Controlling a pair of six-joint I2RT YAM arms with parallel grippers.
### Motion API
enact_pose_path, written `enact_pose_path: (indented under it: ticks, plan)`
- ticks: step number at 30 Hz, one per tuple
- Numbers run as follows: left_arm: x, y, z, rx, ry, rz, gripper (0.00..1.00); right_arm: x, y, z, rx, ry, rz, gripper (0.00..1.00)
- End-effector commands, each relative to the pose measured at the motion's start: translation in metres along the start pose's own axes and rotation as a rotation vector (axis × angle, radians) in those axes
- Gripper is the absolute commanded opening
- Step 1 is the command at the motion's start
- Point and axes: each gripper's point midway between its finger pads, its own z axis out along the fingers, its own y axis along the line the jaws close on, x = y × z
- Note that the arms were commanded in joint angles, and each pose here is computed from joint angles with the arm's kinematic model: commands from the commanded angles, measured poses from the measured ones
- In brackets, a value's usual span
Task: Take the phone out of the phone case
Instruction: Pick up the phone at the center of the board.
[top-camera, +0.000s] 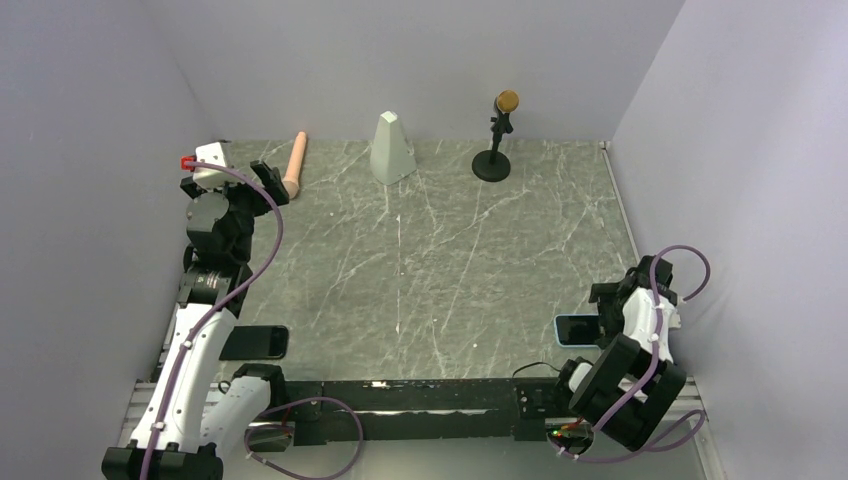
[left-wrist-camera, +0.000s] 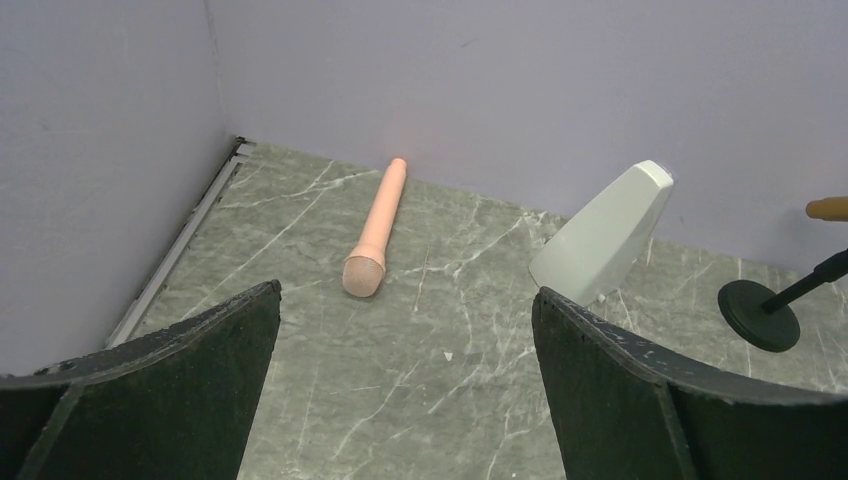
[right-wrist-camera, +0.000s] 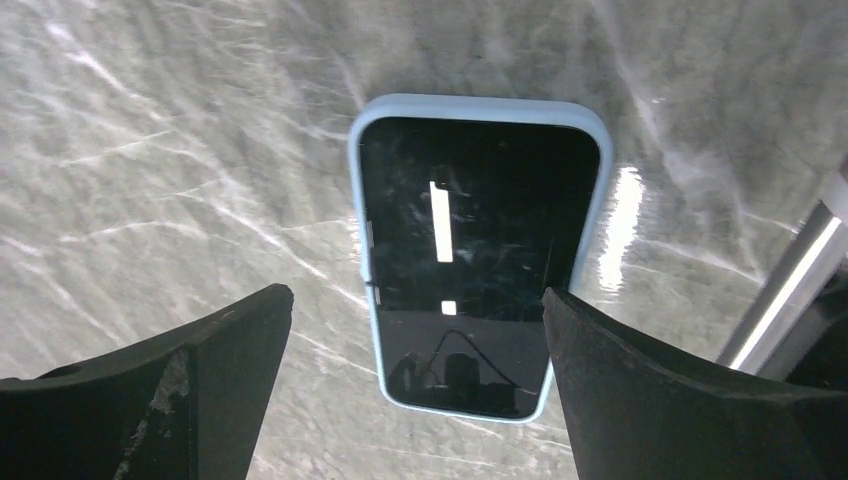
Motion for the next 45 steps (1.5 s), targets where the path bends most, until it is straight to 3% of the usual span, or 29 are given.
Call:
enact_pose_path:
  ticks: [1,9,15,22,28,38,45]
  plan:
    - [-0.021,-0.009,-0.002,0.029,-0.040,-0.023,0.99,-0.002,0.018,0.001,-0.112,-0.012,-0.007,1.00]
    - [-0.020,-0.009,-0.002,0.031,-0.040,-0.022,0.99,-0.003,0.017,0.003,-0.096,-0.013,-0.001,1.00]
    - [-0.022,-0.011,-0.003,0.040,-0.039,-0.028,0.99,-0.026,0.001,-0.016,0.005,-0.126,0.038,1.00]
    - [-0.015,-0.020,0.001,0.071,-0.010,-0.043,0.99,-0.024,-0.015,-0.016,0.031,-0.159,0.039,1.00]
    - [-0.011,-0.019,0.003,0.071,-0.002,-0.040,0.99,-0.013,0.000,0.000,-0.061,-0.102,-0.004,1.00]
    - [-0.010,-0.018,0.004,0.064,0.001,-0.032,0.99,-0.006,-0.003,0.018,-0.021,-0.061,-0.034,1.00]
    - [-0.011,-0.020,0.005,0.073,0.006,-0.035,0.99,0.011,0.019,0.029,-0.009,-0.036,-0.186,1.00]
